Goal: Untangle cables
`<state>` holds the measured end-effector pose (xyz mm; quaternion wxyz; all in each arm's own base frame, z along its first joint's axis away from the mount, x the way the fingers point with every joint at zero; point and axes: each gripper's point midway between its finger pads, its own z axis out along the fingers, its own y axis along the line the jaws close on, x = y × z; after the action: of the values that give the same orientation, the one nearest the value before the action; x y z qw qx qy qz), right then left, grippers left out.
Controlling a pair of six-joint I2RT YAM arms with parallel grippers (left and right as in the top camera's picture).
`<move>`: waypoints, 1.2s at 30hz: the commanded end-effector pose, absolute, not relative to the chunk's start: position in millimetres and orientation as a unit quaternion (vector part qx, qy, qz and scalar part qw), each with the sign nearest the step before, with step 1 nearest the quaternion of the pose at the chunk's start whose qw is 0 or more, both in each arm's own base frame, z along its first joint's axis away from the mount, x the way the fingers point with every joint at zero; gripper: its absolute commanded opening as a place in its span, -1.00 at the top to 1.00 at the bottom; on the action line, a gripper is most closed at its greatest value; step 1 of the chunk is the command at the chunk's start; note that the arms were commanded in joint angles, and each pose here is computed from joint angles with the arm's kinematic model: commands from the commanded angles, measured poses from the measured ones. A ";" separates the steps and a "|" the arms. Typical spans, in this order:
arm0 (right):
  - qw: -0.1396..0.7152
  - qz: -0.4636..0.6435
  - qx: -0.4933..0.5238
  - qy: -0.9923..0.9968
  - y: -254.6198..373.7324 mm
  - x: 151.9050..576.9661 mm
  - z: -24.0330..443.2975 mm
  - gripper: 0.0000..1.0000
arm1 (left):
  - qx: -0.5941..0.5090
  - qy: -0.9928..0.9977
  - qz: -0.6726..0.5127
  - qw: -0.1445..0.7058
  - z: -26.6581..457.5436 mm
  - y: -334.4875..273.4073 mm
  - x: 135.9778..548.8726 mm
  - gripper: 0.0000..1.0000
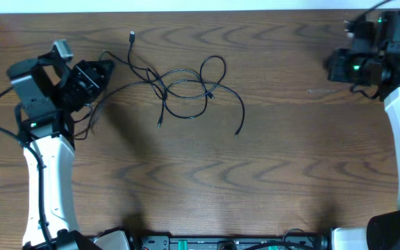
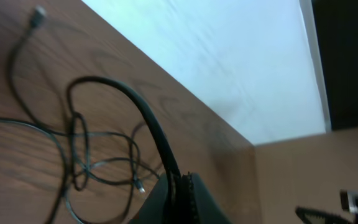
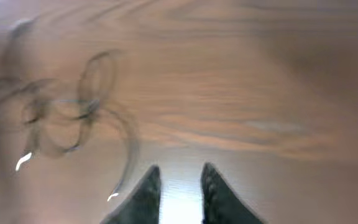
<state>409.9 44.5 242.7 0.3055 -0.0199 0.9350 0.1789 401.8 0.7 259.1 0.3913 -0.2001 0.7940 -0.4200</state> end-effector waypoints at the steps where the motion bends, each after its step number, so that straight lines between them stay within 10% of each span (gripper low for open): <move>1: 0.285 0.287 -0.134 0.905 109.2 400.8 241.8 0.51 | -0.170 0.796 -0.435 0.383 263.0 -18.5 398.0 0.85; 11: 0.229 0.328 -0.255 0.880 229.4 404.3 179.4 0.32 | -0.097 0.778 -0.488 0.383 284.4 -42.0 389.4 0.85; 19: 0.310 0.335 -0.316 0.832 324.8 418.0 179.7 -0.29 | -0.003 0.740 -0.556 0.379 324.8 -66.3 363.6 0.85; 36: 0.365 0.294 -0.269 0.841 373.2 428.6 170.3 -0.34 | 0.066 0.692 -0.598 0.399 395.8 -82.5 326.9 0.85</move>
<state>417.2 376.9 172.0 0.3563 -0.3150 0.8233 0.3098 335.6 -78.9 390.4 0.4125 0.0641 0.6931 -0.5876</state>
